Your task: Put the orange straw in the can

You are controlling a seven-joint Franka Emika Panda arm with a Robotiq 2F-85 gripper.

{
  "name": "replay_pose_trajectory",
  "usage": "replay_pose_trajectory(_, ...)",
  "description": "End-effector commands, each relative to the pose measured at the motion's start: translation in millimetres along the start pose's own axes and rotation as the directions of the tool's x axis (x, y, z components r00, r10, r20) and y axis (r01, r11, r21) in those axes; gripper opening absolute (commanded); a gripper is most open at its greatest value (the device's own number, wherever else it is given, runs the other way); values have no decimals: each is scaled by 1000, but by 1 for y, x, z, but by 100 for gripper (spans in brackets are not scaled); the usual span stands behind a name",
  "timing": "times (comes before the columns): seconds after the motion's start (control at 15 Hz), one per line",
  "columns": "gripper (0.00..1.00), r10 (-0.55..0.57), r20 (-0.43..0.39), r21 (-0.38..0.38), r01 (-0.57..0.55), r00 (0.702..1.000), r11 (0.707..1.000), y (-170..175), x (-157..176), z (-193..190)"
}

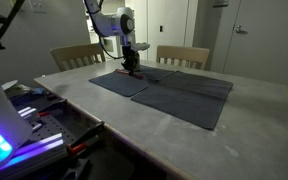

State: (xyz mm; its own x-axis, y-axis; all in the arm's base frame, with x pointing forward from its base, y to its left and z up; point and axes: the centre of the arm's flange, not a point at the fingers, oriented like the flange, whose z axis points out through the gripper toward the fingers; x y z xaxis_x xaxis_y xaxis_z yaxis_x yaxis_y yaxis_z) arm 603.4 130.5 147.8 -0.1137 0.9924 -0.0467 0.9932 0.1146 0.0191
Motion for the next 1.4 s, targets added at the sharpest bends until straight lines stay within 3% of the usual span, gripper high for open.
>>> replay_pose_trajectory(0.0, 2, -5, 20, -13, 5, 1000, 1000, -3, 1, 6)
replay_pose_trajectory(1.13, 2, -17, 3, 6, 17, 1000, 1000, -9, 5, -10)
replay_pose_trajectory(1.2, 26, -17, 5, 6, 17, 1000, 1000, -9, 5, -10)
replay_pose_trajectory(1.27, 3, -20, 8, 7, 20, 1000, 1000, -9, 5, -10)
replay_pose_trajectory(1.33, 6, -18, 6, 6, 18, 1000, 1000, -9, 5, -10)
